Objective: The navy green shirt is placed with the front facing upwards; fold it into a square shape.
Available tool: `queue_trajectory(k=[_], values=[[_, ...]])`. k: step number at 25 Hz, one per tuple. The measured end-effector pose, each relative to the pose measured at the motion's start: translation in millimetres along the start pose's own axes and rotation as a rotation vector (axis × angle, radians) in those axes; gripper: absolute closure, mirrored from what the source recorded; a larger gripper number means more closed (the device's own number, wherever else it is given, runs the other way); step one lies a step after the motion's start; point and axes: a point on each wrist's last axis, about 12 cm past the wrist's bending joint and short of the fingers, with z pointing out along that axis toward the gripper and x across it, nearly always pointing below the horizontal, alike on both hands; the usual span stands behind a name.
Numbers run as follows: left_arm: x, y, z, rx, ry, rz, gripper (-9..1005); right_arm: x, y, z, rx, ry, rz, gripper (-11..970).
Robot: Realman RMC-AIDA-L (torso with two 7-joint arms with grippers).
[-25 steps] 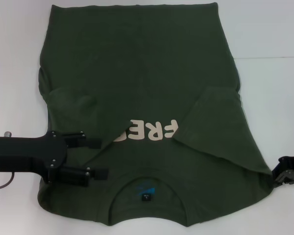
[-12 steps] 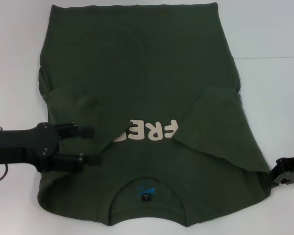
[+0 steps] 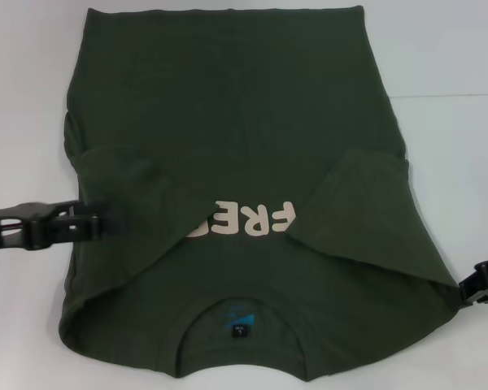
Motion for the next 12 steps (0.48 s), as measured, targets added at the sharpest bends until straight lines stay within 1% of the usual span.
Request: queue_trajectory(k=[2, 5, 8, 10, 12], values=[[1, 3.3, -9, -0.048, 0.018, -0.09, 47, 3, -0.8, -5, -0.009, -0.018, -0.003, 920], [0, 5.9, -23, -0.134, 0.071, -0.239, 47, 2, -0.9, -5, -0.009, -0.024, -0.009, 920], [-3, 6.3, -35, -0.218, 0.095, -0.389, 46, 0, 1.5, -4, -0.011, -0.026, -0.025, 919], [-5, 7.2, -40, -0.261, 0.118, -0.456, 48, -3, 3.6, -4, -0.014, -0.026, -0.035, 919], [-6, 8.3, -40, -0.288, 0.15, -0.493, 51, -5, 5.7, -4, -0.015, -0.027, -0.044, 919]])
